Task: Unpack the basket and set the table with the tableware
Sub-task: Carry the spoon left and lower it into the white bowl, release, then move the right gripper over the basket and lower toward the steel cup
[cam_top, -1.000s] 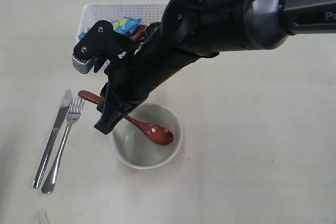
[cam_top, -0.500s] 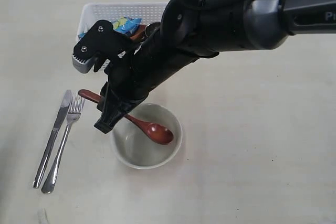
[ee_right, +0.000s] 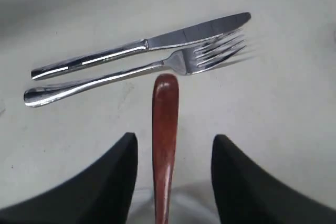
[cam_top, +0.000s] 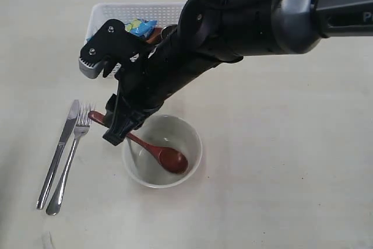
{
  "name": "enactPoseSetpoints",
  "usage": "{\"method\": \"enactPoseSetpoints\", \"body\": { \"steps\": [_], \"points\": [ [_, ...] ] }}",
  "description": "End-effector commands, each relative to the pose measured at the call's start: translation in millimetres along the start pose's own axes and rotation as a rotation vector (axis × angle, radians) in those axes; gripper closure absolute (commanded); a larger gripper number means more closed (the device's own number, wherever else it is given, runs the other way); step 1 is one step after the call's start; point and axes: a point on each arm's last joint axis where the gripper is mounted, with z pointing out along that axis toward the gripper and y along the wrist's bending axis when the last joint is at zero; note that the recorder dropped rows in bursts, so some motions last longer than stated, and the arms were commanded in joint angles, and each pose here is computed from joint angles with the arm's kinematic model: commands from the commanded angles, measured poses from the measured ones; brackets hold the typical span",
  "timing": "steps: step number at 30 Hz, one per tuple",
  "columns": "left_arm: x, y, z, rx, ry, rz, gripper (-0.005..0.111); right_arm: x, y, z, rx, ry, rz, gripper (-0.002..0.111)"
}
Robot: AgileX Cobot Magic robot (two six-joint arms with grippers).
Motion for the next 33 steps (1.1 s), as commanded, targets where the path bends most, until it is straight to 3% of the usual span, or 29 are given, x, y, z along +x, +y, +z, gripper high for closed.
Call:
{"method": "enactPoseSetpoints", "body": {
  "steps": [1, 6, 9, 15, 23, 33],
  "points": [
    [1, -0.1, 0, 0.0, -0.003, -0.004, 0.107, -26, -3, -27, 0.065, -0.102, 0.041, 0.065],
    [1, -0.1, 0, 0.0, -0.003, -0.004, 0.107, -53, -15, -55, 0.219, -0.132, 0.051, 0.065],
    [1, -0.1, 0, 0.0, -0.003, -0.004, 0.107, -62, -29, -69, 0.375, -0.082, 0.07, 0.065],
    [1, -0.1, 0, 0.0, -0.003, -0.004, 0.107, -56, -57, -83, 0.644, 0.223, 0.107, 0.065],
    [1, 0.0, 0, -0.002, -0.003, 0.0, 0.107, -33, -94, -68, 0.663, 0.429, 0.122, 0.064],
    [1, -0.1, 0, -0.001, -0.003, -0.004, 0.107, -42, -128, -66, 0.602, 0.429, 0.211, 0.064]
  ]
}}
